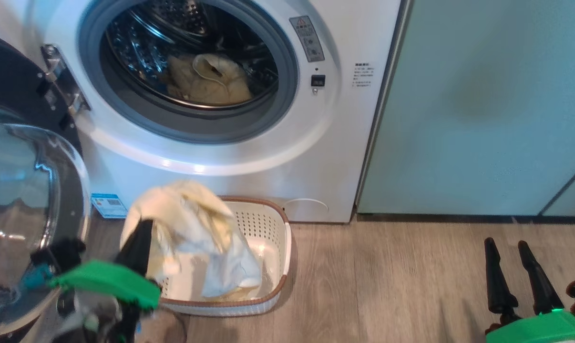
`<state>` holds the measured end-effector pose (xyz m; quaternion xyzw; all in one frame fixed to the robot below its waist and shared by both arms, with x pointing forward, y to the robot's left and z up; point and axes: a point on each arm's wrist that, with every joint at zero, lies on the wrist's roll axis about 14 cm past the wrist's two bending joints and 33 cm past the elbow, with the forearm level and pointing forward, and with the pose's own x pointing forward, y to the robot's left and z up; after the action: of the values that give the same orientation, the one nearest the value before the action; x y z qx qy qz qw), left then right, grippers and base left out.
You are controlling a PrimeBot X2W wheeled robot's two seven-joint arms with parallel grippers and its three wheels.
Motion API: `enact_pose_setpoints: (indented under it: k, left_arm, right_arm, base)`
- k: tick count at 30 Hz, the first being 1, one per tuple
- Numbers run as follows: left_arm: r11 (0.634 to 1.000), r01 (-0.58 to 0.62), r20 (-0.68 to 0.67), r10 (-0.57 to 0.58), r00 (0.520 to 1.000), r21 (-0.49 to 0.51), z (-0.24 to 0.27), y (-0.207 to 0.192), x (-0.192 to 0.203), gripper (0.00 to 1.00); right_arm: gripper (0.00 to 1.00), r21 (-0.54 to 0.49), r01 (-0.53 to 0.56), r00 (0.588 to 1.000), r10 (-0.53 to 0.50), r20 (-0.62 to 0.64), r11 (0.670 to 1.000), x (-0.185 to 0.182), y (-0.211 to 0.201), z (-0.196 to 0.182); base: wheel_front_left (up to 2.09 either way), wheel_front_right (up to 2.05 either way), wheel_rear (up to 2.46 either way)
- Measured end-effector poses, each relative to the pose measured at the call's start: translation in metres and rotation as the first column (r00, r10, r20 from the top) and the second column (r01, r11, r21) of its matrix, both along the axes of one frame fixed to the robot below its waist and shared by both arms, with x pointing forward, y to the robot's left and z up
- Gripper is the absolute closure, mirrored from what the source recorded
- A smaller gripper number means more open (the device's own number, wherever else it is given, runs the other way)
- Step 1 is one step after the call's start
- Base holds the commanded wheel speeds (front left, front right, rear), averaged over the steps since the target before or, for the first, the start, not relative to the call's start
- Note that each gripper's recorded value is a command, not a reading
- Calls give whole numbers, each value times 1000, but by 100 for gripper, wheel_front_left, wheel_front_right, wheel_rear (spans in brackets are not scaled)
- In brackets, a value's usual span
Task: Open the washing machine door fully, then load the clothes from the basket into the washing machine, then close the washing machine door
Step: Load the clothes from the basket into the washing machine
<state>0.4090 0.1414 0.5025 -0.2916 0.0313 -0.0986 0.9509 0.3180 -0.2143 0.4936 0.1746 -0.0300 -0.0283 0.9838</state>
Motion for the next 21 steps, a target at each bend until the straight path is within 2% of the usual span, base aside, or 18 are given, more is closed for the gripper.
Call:
enact_pose_setpoints:
  k: [7,12,21]
  left_arm:
    - [996,88,45,-87,995,-14,30,-16,48,100]
    - [991,131,61,-129,990,-21,39,-32,87,100]
    - [992,102,144,-91,985,-76,53,-43,163,100]
  right_arm:
    - [0,-2,17,999,-17,-42,1000,6,-5,-11]
    - [0,-3,28,999,-28,-43,1000,24,-8,-11]
    - [0,-15,59,994,-60,-97,998,43,-17,-28]
  base:
    - [0,0,0]
    - [0,0,0]
    - [0,0,0]
